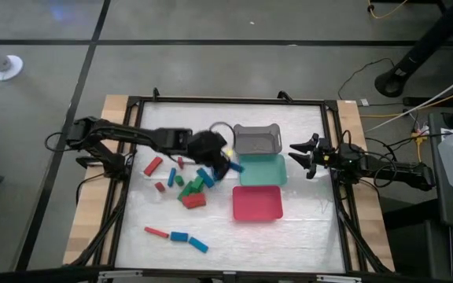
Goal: Sort blocks
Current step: Put the blue block into the red bin, then put the red block into the green bin
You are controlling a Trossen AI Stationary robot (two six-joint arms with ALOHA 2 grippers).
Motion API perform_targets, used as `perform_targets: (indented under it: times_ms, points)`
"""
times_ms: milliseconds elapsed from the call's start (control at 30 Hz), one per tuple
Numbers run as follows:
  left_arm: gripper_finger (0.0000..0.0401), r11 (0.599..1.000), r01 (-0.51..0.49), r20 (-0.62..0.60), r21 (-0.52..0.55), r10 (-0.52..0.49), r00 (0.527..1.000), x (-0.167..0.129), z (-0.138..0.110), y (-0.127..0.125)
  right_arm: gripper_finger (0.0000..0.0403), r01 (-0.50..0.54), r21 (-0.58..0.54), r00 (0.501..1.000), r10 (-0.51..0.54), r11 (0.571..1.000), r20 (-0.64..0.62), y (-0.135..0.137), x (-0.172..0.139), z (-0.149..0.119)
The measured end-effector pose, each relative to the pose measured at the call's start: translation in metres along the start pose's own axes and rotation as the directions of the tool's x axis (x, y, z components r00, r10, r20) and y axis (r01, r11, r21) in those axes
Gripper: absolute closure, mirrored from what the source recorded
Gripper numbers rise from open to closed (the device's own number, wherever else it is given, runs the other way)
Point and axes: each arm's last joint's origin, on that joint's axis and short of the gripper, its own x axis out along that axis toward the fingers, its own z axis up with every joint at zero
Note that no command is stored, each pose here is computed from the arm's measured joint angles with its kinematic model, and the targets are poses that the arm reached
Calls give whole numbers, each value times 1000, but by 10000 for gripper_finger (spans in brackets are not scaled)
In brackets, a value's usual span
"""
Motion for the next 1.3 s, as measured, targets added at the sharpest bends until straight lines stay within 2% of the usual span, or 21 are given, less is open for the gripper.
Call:
perform_targets:
  times_ms: [200, 433, 567, 933, 1000, 1067, 1200, 1300]
  points:
    - [364, 972, 126, -31, 198, -122, 992, 31, -36, -37, 217, 1, 0, 1000, -1, 1000, -1, 0, 0, 0]
    - [339, 920, 170, -80, 353, -152, 985, 73, -71, -48, 217, 0, 1, 1000, 0, 1000, 1, 0, 0, 0]
    - [323, 895, 168, -87, 414, -145, 986, 83, -76, -47, 217, -2, 1, 1000, 2, 1000, 3, 0, 0, 0]
    - [246, 839, 159, -90, 521, -131, 987, 81, -73, -44, 217, -8, 1, 1000, 8, 1000, 3, 0, 0, 0]
    - [240, 846, 144, -91, 513, -113, 989, 76, -68, -40, 217, -9, 1, 1000, 9, 1000, 3, 0, 0, 0]
    - [238, 884, 115, -91, 454, -82, 992, 66, -58, -35, 217, -9, 1, 1000, 9, 1000, 3, 0, 0, 0]
    - [238, 975, 2, -124, 224, 27, 992, 42, -36, -17, 217, -11, 1, 1000, 11, 1000, 6, 0, 0, 1]
    - [237, 993, -119, -163, 17, 120, 979, 18, -23, 0, 217, -11, 1, 1000, 11, 1000, 7, 0, 0, 1]
